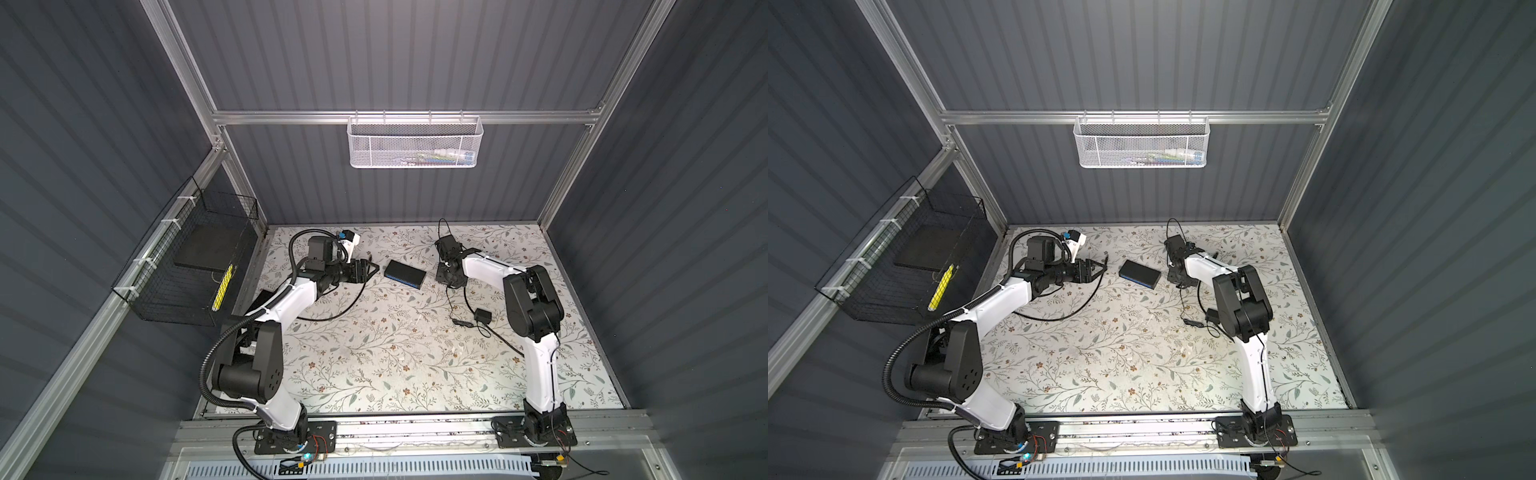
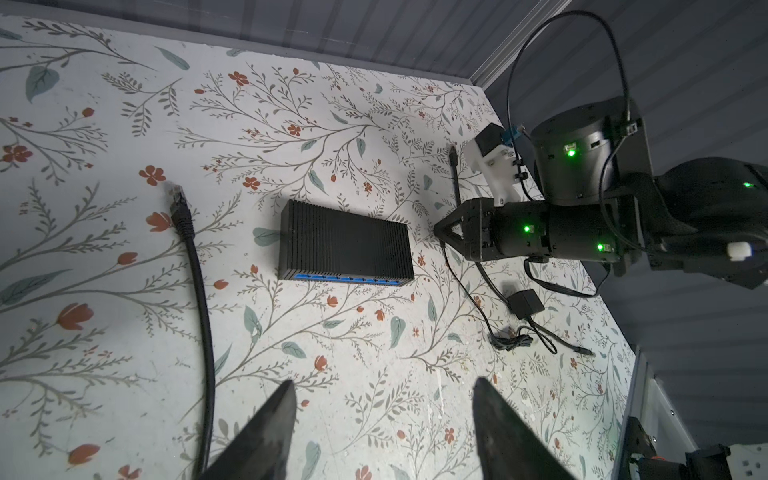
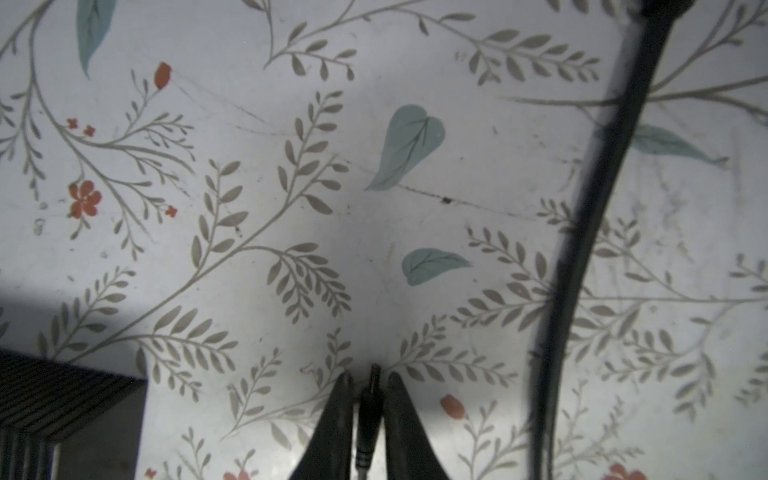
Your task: Insert the plug into the switch port
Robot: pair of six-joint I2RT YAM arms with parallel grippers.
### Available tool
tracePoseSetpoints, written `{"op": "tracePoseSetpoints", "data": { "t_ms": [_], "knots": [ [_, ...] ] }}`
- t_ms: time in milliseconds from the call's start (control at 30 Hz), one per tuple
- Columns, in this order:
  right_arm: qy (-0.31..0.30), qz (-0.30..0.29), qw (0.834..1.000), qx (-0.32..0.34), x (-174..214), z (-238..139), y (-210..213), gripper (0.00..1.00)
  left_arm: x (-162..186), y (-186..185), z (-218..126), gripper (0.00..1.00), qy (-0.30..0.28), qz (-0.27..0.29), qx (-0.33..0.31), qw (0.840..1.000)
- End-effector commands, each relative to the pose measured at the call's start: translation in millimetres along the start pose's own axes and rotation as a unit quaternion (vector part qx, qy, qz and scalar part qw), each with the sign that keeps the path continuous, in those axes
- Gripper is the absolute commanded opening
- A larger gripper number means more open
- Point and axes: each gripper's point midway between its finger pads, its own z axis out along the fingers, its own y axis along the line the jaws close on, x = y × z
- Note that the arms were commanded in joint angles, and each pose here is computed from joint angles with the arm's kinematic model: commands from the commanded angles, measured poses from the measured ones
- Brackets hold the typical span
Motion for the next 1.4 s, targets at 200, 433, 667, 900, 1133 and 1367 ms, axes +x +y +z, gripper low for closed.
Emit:
{"op": "tracePoseSetpoints", "data": {
  "t_ms": [200, 433, 667, 900, 1133, 1367],
  "knots": [
    [0.046, -0.007, 0.999, 0.022, 40.1, 14.5, -11.6, 0.16, 3.1, -9.7, -14.6, 0.67, 0.002, 0.012, -0.006, 1.000],
    [0.040, -0.007, 0.999, 0.016, 42.0, 6.7, -12.7, 0.07, 3.2, -14.2, -16.6, 0.67, 0.001, 0.013, -0.003, 1.000],
    [0.004, -0.009, 0.999, -0.040, 16.2, -34.9, -1.1, 0.06, 7.9, -23.4, -17.3, 0.67, 0.007, 0.018, 0.001, 1.000],
    [-0.026, 0.003, 0.996, -0.088, -0.5, -69.8, 5.1, 0.06, 22.2, -51.4, 4.0, 0.68, 0.023, 0.018, 0.052, 0.998],
    [-0.032, 0.020, 0.994, -0.102, 2.8, -82.9, 2.2, 0.06, 47.1, -94.1, 41.0, 0.74, 0.038, 0.031, 0.121, 0.991],
    [-0.048, 0.034, 0.990, -0.127, -3.0, -96.4, 7.8, 0.06, 87.2, -130.6, 92.1, 0.77, 0.044, 0.018, 0.199, 0.979]
  ]
}}
